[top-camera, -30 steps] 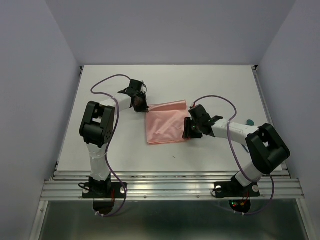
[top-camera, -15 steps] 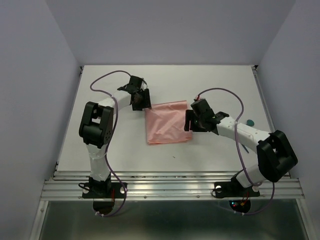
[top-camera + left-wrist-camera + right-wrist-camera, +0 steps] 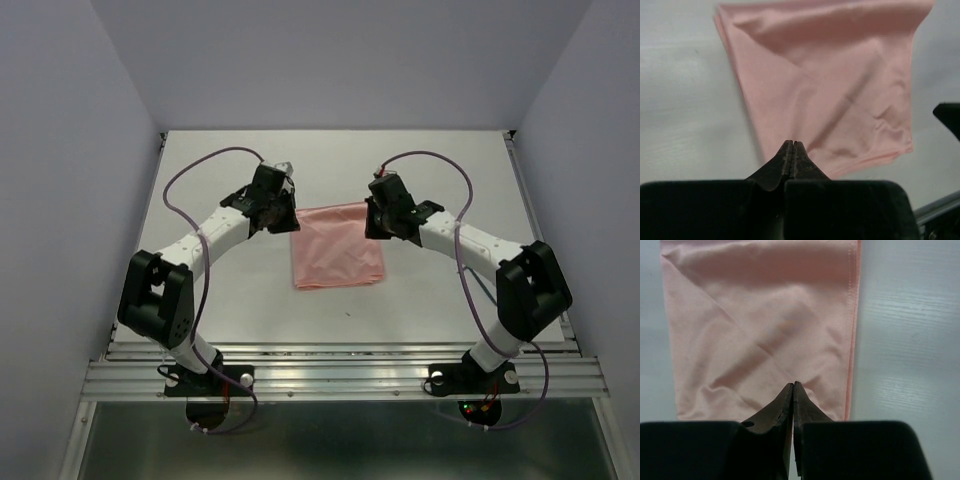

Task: Fold the napkin into a case and place the utensils inside
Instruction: Smooth out the lower triangle-folded napkin at the center of the board.

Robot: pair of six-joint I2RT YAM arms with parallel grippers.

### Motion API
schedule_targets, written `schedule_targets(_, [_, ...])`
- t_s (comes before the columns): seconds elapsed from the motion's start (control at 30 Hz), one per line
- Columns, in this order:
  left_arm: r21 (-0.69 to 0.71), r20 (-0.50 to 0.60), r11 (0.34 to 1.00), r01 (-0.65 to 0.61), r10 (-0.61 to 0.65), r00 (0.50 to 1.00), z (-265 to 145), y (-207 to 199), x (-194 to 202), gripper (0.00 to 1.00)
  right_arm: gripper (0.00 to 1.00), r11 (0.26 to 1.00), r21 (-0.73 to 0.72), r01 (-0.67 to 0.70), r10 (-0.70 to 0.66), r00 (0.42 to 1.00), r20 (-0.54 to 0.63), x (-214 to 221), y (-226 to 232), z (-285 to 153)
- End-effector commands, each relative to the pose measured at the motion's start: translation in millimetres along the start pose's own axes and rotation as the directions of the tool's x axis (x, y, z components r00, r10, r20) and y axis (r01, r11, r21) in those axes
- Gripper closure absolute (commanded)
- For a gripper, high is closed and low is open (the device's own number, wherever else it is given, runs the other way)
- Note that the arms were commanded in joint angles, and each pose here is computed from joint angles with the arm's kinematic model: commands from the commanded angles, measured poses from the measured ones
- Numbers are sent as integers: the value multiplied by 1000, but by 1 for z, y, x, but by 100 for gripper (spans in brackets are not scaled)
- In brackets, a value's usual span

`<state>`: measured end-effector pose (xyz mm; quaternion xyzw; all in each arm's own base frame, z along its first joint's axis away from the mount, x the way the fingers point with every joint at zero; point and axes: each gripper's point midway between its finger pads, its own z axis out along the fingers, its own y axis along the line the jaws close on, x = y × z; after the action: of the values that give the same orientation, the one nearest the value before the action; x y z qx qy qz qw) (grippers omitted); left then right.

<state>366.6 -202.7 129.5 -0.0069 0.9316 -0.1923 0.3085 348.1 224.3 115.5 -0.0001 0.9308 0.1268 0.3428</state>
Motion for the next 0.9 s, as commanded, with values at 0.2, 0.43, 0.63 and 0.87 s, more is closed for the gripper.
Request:
schedule_targets(0.2, [105,-234,993,53,-27,972,-1,-19,113,100,93,998,-64,9,-9,1000,-9,-14,19,24])
schedule_targets(0.43, [68,-300,996,63,-40,953,14,-11,145,100,93,999,-45,5,-5,1000,-18,-16,12,35])
schedule_targets(0.63, [44,-349,998,54,-35,937,25,-4,166,100,93,999,-38,8,-9,999,-31,-12,11,40])
schedule_targets(0.87, [30,-267,1000,2,6,964,7,-15,126,100,93,1000,-30,3,-4,1000,-16,-17,6,36])
